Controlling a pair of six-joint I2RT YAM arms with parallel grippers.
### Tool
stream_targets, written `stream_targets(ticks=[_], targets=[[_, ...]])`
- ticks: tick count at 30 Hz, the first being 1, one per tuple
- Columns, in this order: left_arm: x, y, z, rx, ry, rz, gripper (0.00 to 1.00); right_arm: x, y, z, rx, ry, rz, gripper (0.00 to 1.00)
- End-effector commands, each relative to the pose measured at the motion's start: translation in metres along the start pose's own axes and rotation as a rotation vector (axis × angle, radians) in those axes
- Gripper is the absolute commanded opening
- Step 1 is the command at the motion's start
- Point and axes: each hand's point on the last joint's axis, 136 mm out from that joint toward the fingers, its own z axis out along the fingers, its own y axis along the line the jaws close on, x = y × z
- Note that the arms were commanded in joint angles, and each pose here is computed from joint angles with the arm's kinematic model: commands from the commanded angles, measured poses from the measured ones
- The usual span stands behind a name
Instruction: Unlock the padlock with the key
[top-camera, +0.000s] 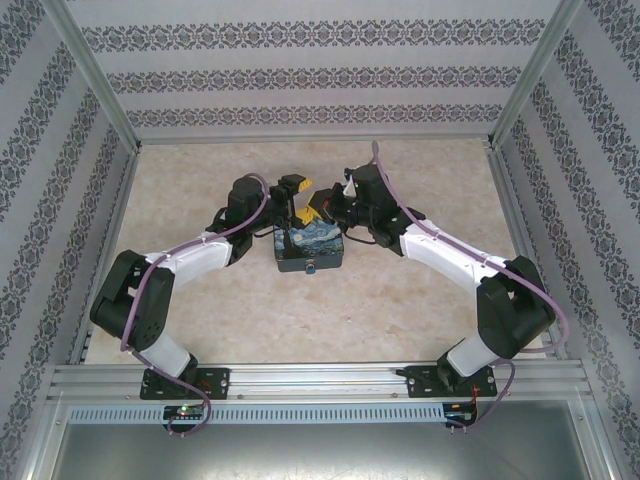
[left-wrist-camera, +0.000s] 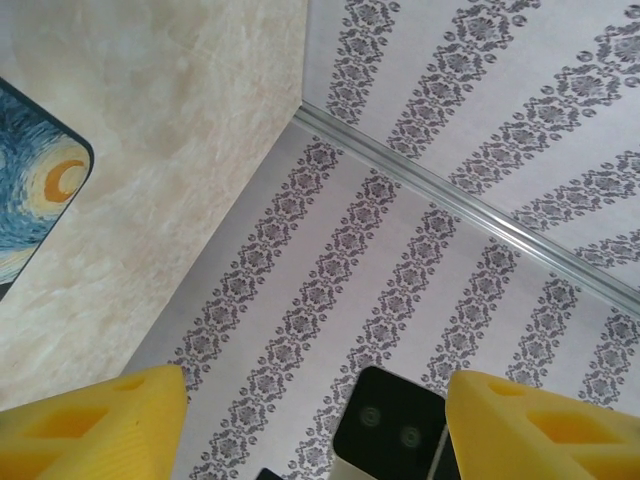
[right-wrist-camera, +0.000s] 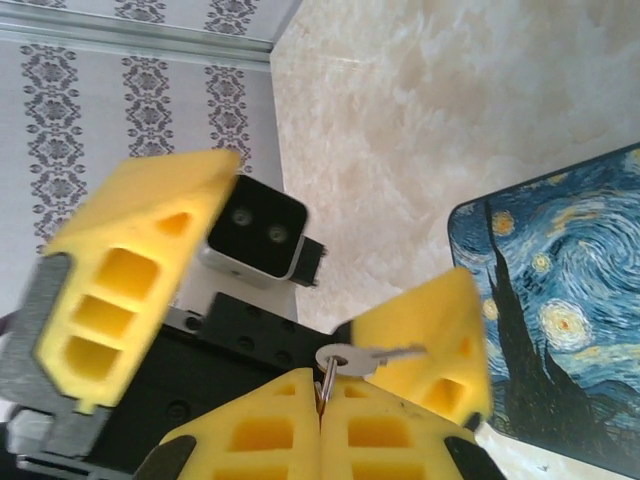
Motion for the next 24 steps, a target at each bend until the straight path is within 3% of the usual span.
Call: stream_targets(ticks=[1, 6, 24], targets=[[0.011, -0.004, 0.003, 0.033, 0.033, 0.027, 0.70, -0.006, 0.029, -0.011, -0.083, -0.009, -0.024, 0.00], [0.012, -0.009, 0.004, 0.053, 0.039, 0.020, 0.69, -0.005, 0.029, -0.010, -0.093, -0.007, -0.014, 0.00], [0.011, -0.007, 0.002, 0.057, 0.029, 0.013, 0.50, -0.005, 0.017, -0.016, -0.095, -0.018, 0.014, 0.00]])
